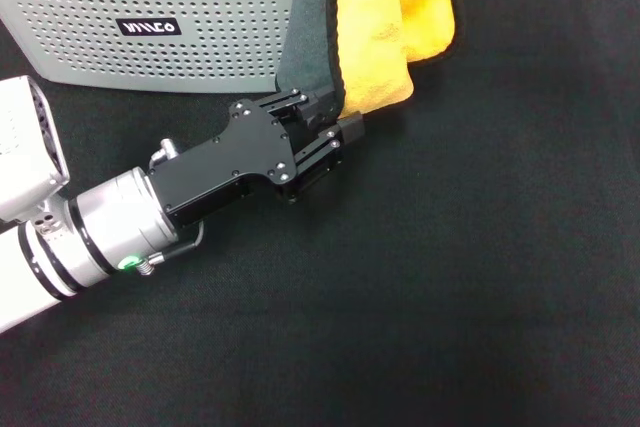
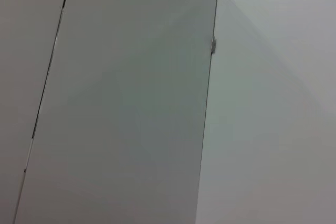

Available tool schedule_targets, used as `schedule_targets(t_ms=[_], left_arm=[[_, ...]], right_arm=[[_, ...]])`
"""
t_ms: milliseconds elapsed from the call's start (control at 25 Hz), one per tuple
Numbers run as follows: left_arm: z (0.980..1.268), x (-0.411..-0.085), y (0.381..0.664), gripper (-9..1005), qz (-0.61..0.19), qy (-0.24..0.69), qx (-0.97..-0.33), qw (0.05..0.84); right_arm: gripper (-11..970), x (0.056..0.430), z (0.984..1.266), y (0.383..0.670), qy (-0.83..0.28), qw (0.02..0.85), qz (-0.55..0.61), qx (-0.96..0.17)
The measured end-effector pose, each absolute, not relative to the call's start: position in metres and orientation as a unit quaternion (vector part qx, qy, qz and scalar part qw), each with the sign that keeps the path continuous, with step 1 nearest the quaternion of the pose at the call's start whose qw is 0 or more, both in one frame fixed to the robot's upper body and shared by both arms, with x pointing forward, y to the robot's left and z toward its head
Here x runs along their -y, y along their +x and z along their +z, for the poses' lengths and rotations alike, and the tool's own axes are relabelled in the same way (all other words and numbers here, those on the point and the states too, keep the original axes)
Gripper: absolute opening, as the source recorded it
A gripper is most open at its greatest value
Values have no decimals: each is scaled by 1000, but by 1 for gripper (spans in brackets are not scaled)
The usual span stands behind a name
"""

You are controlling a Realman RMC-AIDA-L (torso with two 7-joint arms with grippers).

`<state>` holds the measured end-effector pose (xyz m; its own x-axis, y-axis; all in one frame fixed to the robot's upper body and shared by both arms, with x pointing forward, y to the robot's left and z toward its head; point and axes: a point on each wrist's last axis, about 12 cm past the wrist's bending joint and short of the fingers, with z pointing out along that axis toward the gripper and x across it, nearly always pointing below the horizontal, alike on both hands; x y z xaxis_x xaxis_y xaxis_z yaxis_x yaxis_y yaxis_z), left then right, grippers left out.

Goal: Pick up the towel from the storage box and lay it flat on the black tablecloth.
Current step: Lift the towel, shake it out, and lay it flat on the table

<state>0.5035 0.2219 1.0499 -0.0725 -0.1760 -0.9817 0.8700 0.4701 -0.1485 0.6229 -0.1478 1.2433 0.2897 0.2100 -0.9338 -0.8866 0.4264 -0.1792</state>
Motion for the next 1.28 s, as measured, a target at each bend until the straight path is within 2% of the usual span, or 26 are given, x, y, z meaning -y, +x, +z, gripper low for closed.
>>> schedule_targets(t_ms=[640,880,1080,1280], left_arm=[[1049,-220,501,301,-431,285,-595,615],[1048,-220,502,110,-430,281,-601,612],[1049,-222,503,30,-441,271,-605,606],[1053,-224,500,17,-458,274,-593,603]], right_arm=[[48,152,1242,619,-369,713,393,-448],[49,151,1241,616,-372,711,400,-443],[51,154,1239,613,-371,709,405,-441],[52,161,1233,608,-365,709,414,-440]])
